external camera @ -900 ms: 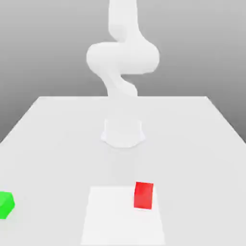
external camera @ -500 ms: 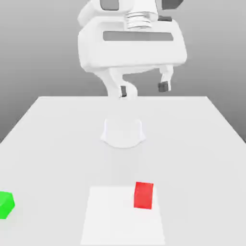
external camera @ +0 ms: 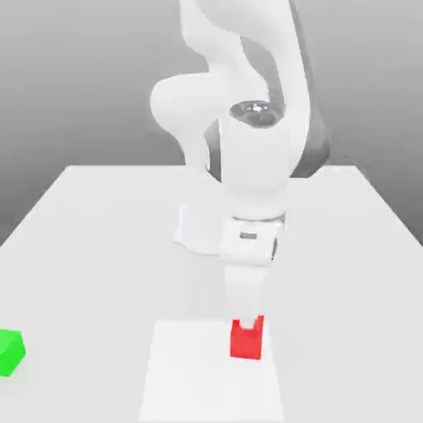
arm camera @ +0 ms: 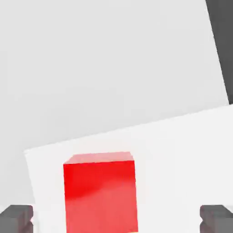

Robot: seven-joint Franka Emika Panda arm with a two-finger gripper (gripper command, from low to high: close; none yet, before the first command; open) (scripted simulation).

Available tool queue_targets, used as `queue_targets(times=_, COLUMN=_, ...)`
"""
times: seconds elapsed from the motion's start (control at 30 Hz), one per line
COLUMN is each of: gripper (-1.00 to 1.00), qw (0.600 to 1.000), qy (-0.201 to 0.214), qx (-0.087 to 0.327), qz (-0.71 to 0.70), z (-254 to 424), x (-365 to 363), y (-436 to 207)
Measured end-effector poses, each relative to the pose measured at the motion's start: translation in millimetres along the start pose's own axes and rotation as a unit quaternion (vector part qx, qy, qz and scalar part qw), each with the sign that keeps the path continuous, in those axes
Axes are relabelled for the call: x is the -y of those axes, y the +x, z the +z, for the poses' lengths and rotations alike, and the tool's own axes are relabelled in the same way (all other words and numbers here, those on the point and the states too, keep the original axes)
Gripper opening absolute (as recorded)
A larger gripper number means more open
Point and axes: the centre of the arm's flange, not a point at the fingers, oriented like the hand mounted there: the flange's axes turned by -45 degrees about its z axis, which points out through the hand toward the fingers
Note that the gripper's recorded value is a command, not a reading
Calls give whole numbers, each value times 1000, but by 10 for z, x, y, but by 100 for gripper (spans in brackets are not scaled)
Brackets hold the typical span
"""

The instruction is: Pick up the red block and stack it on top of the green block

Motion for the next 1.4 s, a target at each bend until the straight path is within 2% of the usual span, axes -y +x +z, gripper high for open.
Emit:
queue_targets(times=0.4, gripper=0, qw=1000, qy=1, qx=2, qz=-3, z=556, x=15, y=-11)
queue_targets(times=0.43, gripper=-100, qw=1000, qy=3, qx=2, qz=-2, z=608, x=31, y=-14)
queue_targets(times=0.67, gripper=-100, qw=1000, qy=4, qx=2, qz=-2, z=618, x=36, y=-15)
queue_targets(times=1.0, gripper=-100, qw=1000, qy=-1, qx=1, qz=-4, z=144, x=-25, y=-3)
queue_targets(times=1.23, gripper=-100, qw=1000, qy=11, qx=10, qz=23, z=-32, x=-115, y=-83)
queue_targets(times=1.3, gripper=-100, qw=996, qy=16, qx=15, qz=84, z=-40, x=-308, y=-451)
queue_targets(times=1.4, gripper=-100, qw=973, qy=24, qx=21, qz=228, z=-78, x=-634, y=-1427)
